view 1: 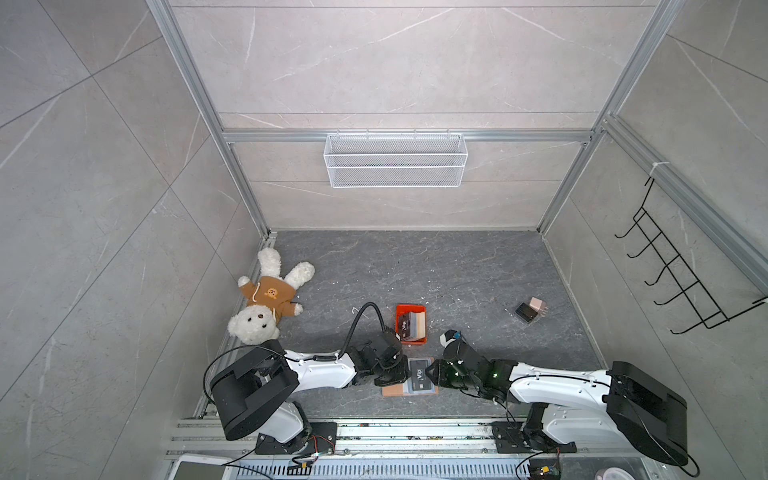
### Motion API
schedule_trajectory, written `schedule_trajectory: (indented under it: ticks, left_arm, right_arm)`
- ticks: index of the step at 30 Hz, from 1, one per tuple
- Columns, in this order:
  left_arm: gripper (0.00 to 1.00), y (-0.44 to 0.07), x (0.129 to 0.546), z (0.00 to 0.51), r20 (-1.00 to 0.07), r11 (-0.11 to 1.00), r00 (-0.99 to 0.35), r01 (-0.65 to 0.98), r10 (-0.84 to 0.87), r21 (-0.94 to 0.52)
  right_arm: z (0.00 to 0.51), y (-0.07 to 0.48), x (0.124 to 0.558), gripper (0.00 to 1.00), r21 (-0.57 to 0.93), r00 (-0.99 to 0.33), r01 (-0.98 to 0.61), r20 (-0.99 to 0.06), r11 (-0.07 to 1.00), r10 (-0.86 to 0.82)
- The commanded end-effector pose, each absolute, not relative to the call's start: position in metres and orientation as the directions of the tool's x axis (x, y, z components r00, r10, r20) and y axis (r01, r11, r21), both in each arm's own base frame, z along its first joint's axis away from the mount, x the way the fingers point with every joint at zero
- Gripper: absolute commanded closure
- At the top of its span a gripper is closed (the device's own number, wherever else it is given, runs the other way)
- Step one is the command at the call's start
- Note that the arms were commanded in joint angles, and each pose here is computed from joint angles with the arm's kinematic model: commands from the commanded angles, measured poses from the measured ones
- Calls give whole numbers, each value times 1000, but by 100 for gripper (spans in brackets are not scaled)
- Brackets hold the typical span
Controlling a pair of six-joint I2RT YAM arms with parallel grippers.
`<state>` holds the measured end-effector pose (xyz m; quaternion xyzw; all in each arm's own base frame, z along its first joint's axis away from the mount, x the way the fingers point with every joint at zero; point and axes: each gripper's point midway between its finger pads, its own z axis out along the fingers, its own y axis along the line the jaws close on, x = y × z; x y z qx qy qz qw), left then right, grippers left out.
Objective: Put the credit cards into the card holder
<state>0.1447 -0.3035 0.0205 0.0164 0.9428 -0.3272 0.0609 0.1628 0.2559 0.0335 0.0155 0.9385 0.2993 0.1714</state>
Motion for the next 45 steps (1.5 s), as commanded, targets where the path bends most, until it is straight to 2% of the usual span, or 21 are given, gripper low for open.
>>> schedule_trajectory:
  ticks: [1, 10, 17, 24, 45]
  left_arm:
    - [91, -302, 140, 14, -110, 802, -994, 77, 15, -593]
    - [91, -302, 143, 31, -145, 785, -989, 92, 3, -612]
    - [86, -309, 144, 44, -166, 757, -986, 118, 12, -643]
    - [84, -313, 144, 36, -149, 765, -988, 116, 27, -634]
    - [86, -307, 141, 20, -121, 790, -992, 91, 21, -607]
  right_arm:
    - [42, 256, 167, 69, 569, -933, -87, -335, 818, 133]
    - [41, 254, 167, 69, 562, -932, -83, -337, 823, 137]
    - [41, 256, 168, 69, 558, -933, -86, -336, 825, 130]
    - [42, 255, 168, 69, 557, -933, -89, -337, 826, 128]
    - [46, 259, 167, 69, 572, -933, -102, -339, 814, 122]
